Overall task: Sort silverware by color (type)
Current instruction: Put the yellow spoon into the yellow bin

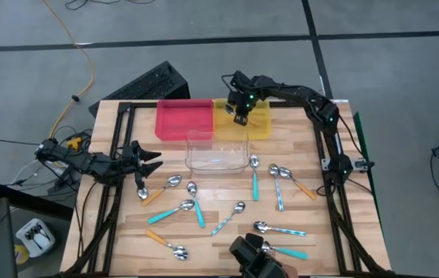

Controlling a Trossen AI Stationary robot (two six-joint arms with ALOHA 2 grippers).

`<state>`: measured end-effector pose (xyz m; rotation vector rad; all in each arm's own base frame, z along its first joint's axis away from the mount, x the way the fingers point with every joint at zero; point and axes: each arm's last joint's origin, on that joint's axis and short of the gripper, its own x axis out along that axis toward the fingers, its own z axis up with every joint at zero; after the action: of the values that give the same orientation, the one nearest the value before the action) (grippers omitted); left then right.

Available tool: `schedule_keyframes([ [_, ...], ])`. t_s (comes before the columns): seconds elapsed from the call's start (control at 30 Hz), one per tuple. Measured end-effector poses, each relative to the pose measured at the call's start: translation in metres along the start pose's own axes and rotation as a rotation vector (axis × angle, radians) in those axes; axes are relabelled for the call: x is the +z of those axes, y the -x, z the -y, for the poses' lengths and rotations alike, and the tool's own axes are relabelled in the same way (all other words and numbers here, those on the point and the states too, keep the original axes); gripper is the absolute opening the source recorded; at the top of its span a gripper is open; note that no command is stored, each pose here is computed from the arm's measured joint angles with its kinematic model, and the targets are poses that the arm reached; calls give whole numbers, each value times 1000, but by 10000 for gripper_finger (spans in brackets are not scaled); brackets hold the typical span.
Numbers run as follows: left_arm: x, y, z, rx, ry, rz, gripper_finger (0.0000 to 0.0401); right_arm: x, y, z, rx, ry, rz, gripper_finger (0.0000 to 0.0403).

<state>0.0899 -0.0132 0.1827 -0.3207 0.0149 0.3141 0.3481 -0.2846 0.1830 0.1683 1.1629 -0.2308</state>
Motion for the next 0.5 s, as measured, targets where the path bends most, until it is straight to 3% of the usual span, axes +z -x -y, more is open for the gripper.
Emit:
schedule_keyframes([
  [0.5, 0, 0, 0, 1, -1, 0, 181, 6, 0, 1, 22, -15, 76, 62],
])
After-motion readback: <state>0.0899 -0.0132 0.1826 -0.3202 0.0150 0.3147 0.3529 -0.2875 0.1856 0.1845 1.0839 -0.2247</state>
